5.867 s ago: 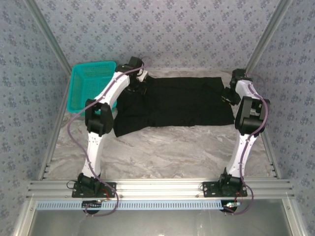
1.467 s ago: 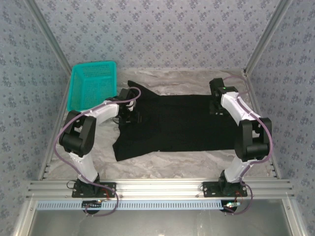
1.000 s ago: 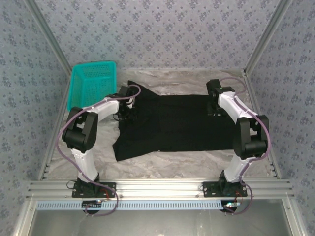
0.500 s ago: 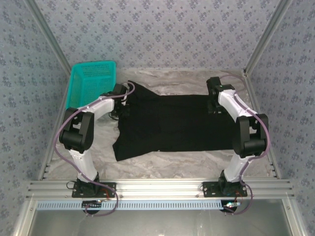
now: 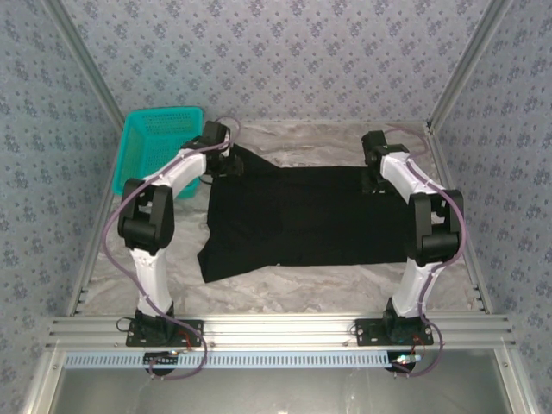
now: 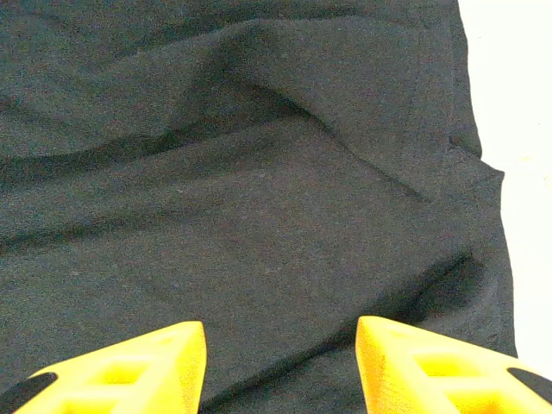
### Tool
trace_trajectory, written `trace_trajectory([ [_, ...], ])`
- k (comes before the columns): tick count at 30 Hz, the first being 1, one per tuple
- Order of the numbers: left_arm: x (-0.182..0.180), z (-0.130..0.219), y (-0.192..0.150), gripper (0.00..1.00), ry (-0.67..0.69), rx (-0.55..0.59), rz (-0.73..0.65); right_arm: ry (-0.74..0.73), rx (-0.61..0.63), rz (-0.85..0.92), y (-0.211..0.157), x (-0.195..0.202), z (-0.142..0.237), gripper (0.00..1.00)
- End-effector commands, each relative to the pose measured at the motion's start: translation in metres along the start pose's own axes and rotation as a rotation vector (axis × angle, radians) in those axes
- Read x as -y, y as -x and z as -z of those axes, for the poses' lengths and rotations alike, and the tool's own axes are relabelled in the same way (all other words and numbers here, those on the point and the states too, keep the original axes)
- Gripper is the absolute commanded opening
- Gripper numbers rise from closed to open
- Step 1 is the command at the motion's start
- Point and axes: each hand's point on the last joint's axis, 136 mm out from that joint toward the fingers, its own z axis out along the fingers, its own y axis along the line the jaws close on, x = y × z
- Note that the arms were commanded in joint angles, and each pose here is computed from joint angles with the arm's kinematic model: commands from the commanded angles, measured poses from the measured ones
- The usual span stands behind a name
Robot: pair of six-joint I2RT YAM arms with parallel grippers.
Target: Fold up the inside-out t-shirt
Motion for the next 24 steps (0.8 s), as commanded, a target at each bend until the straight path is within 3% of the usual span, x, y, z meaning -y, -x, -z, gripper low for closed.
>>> trace_trajectory([
  [1, 0.011, -0.015, 0.011, 0.46, -0.025, -0.005, 0.012, 0.015, 0.006, 0.019, 0.005, -0.004, -0.001, 0.51],
  [15, 0.037, -0.056, 0.005, 0.50, -0.042, -0.088, -0.037, 0.013, -0.012, 0.053, 0.003, -0.009, -0.010, 0.51],
  [24, 0.046, -0.055, 0.009, 0.31, -0.058, -0.091, -0.043, 0.001, -0.024, 0.063, -0.002, -0.007, -0.013, 0.51],
])
